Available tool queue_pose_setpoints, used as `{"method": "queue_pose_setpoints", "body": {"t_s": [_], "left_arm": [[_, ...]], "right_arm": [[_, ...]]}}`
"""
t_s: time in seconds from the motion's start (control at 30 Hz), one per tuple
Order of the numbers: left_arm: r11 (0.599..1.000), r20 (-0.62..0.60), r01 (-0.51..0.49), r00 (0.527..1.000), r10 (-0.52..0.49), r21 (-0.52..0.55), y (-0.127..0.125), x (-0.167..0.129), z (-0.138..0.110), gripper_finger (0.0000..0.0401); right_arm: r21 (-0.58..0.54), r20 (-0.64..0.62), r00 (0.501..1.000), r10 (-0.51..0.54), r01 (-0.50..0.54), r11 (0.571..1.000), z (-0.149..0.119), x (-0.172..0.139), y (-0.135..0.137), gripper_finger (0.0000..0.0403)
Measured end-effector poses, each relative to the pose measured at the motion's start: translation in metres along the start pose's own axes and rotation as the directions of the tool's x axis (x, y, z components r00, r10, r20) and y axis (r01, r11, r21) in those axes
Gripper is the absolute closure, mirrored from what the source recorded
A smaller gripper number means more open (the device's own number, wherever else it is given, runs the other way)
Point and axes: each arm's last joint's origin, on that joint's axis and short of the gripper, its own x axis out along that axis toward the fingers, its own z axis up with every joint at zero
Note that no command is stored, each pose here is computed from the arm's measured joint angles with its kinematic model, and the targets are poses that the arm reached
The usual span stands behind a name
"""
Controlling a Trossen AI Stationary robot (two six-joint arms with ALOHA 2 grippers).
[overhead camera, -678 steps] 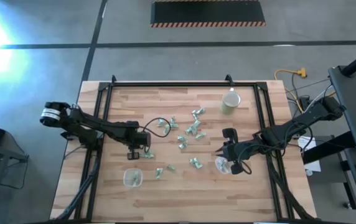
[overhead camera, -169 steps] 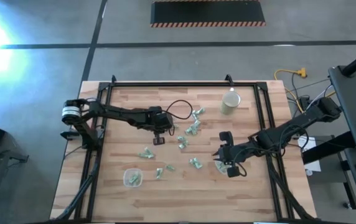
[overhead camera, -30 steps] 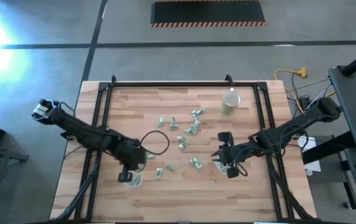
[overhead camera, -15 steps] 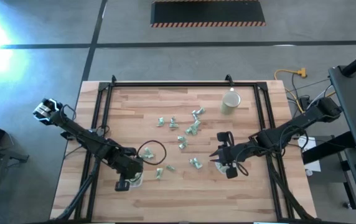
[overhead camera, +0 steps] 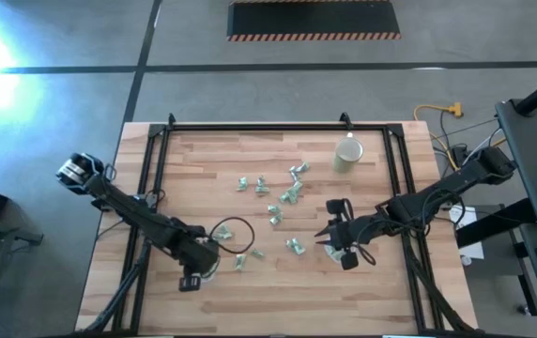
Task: Pick and place Stevia / Truvia into bins
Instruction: Put the stevia packet into the left transparent container, then put the stevia packet into the right transparent container
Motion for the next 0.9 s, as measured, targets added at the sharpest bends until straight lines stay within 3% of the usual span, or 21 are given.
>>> {"method": "queue_pose_setpoints", "body": {"t_s": [0.13, 0.33, 0.5, 0.9], "left_arm": [[0.999, -0.016, -0.014, 1.000, 0.013, -0.040, 0.000, 0.005, 0.001, 0.0383], [0.995, -0.034, -0.024, 0.999, 0.021, -0.092, -0.003, 0.010, -0.001, 0.0316], [0.993, -0.048, 0.009, 0.999, -0.014, -0.115, -0.004, 0.006, -0.003, 0.0276], [0.963, -0.014, 0.007, 1.000, -0.012, -0.268, -0.003, -0.026, -0.018, 0.0267]], "right_arm": [[-0.017, -0.005, 1.000, 0.001, -0.001, 1.000, -0.001, 0.000, 0.000, 0.0335], [-0.113, 0.005, 1.000, 0.001, -0.001, 0.994, 0.000, 0.000, 0.000, 0.0335], [-0.120, 0.006, 1.000, 0.001, 0.000, 0.993, 0.000, 0.000, 0.000, 0.0335], [-0.188, 0.005, 1.000, 0.000, 0.000, 0.982, 0.000, 0.000, 0.000, 0.0335]]}}
